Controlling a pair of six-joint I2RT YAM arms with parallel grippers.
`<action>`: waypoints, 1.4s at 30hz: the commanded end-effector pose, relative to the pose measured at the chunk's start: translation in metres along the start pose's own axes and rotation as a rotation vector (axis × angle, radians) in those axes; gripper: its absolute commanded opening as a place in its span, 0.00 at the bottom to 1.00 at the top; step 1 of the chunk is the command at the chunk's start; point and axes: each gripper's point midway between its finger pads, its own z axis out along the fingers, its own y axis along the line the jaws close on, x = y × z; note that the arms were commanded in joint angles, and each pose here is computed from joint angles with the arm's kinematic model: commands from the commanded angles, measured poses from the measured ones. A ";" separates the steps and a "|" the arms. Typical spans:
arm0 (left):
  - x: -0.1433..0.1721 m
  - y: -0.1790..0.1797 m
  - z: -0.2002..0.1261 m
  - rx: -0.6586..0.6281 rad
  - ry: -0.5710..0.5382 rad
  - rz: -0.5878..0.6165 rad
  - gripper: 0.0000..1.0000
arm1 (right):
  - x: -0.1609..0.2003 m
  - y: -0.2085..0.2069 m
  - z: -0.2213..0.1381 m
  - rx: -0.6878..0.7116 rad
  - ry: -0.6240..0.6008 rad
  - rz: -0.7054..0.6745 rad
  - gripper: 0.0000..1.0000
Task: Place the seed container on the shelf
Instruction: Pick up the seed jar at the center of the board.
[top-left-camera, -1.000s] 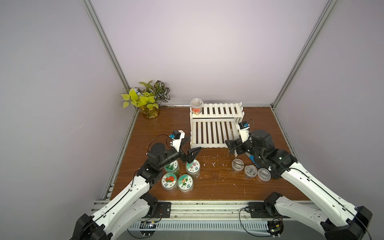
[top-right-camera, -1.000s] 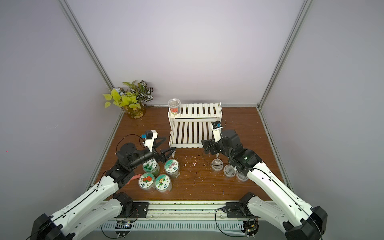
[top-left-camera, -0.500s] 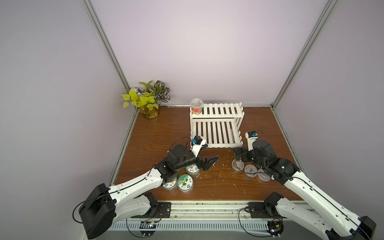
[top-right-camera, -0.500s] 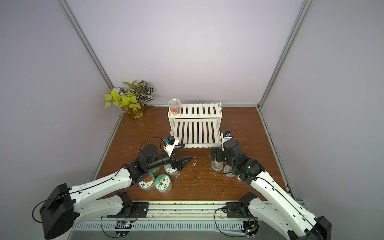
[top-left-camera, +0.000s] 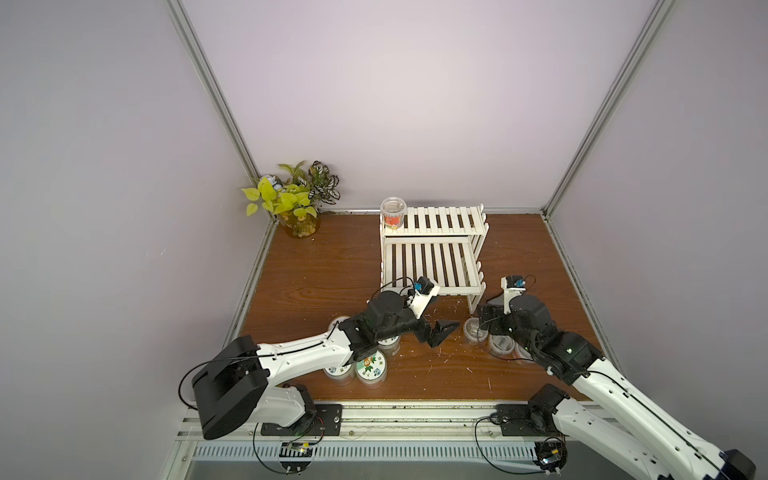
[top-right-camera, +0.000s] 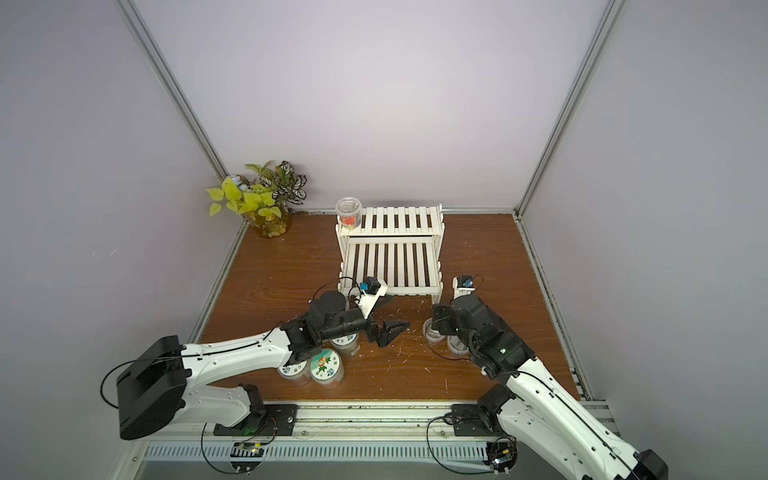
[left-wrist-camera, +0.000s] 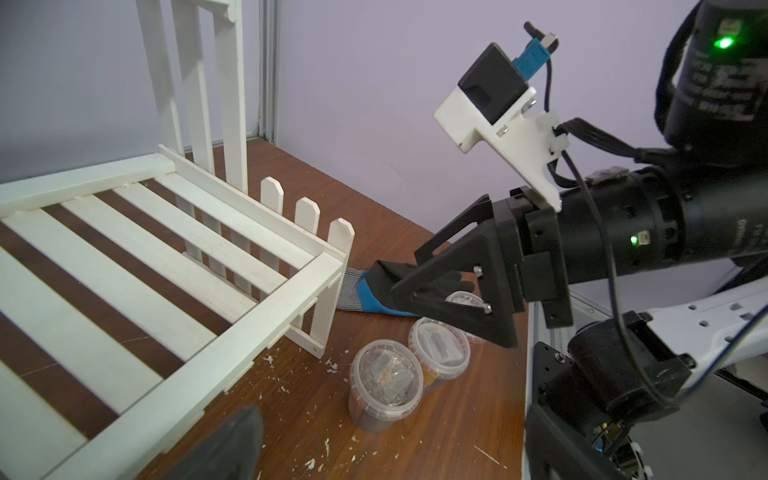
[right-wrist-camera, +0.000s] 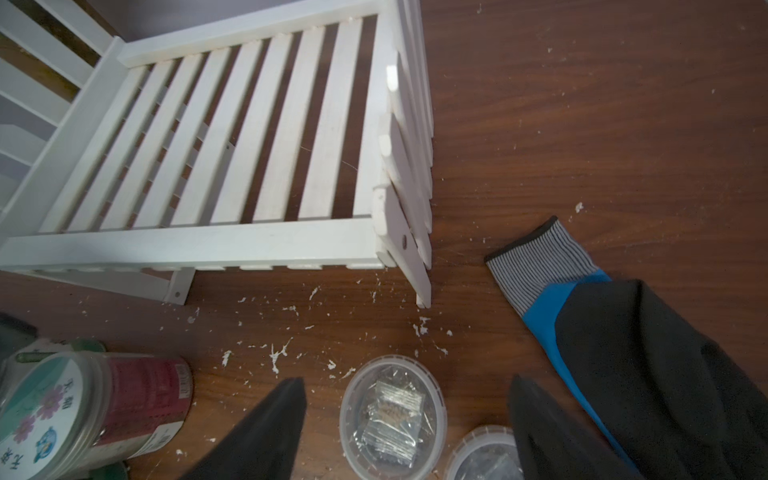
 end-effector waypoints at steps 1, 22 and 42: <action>-0.016 -0.004 0.005 0.005 -0.054 0.004 1.00 | 0.003 -0.012 -0.001 0.044 -0.010 0.076 0.81; 0.011 0.026 0.009 -0.146 0.037 0.038 1.00 | 0.034 0.007 0.038 0.032 0.198 -0.119 0.82; 0.014 0.028 -0.003 -0.160 0.016 0.046 1.00 | 0.048 0.008 0.048 0.033 0.259 -0.171 0.82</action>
